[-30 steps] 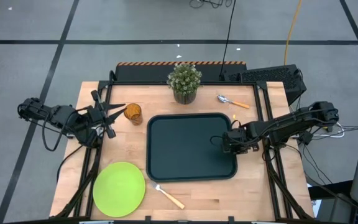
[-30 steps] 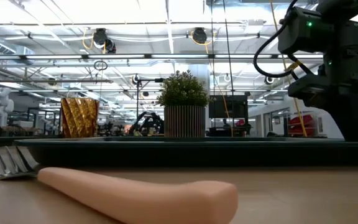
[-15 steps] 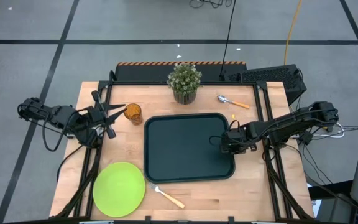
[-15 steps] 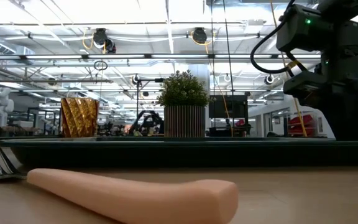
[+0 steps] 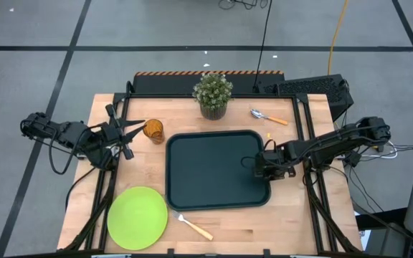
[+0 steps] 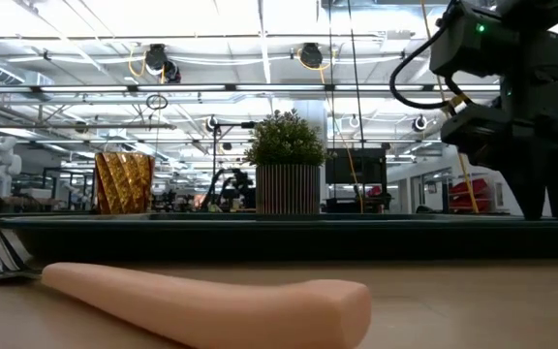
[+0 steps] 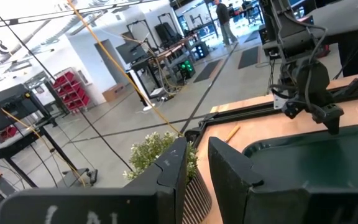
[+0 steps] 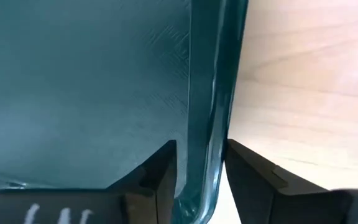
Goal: Pick and place plate/cup/fork/spoon on tray
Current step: Adjust the serving tray on the table
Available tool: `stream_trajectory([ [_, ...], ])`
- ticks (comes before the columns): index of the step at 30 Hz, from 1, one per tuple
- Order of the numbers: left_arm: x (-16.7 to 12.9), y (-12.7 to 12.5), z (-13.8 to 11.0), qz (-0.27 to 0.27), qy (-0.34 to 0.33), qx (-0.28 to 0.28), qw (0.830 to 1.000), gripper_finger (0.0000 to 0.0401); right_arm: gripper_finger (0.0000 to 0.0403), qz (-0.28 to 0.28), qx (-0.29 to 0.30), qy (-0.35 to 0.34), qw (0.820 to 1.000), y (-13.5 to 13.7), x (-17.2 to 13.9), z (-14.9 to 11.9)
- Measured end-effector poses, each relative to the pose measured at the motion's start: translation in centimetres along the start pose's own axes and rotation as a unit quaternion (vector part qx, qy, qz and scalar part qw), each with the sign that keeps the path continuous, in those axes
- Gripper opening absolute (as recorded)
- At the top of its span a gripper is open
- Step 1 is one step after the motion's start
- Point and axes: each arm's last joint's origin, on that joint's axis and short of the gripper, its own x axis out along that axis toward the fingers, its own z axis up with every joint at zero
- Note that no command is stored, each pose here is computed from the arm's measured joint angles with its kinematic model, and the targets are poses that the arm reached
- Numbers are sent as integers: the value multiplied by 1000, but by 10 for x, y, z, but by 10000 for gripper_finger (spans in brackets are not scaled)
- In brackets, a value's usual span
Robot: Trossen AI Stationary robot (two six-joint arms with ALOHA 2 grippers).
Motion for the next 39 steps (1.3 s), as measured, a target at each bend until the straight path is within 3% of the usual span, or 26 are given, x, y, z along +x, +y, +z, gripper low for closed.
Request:
stream_trajectory([
  [19, 0, 0, 0, -1, 2, 2, 1000, 72, 110, 22, 7, 39, 999, 5, 3, -17],
  [26, 0, 0, 0, -1, 2, 1, 1000, 72, 110, 9, -17, 33, 999, 2, 2, -16],
  [31, 0, 0, 0, -1, 2, 1, 1000, 72, 109, 13, -39, -28, 999, -6, -11, -10],
  [36, 0, 0, 0, -1, 1, 1, 1000, 72, 109, 91, -58, -94, 990, -10, -37, -5],
  [39, 0, 0, 0, 0, 1, 1, 1000, 72, 109, 135, -83, -156, 975, -14, -55, 0],
])
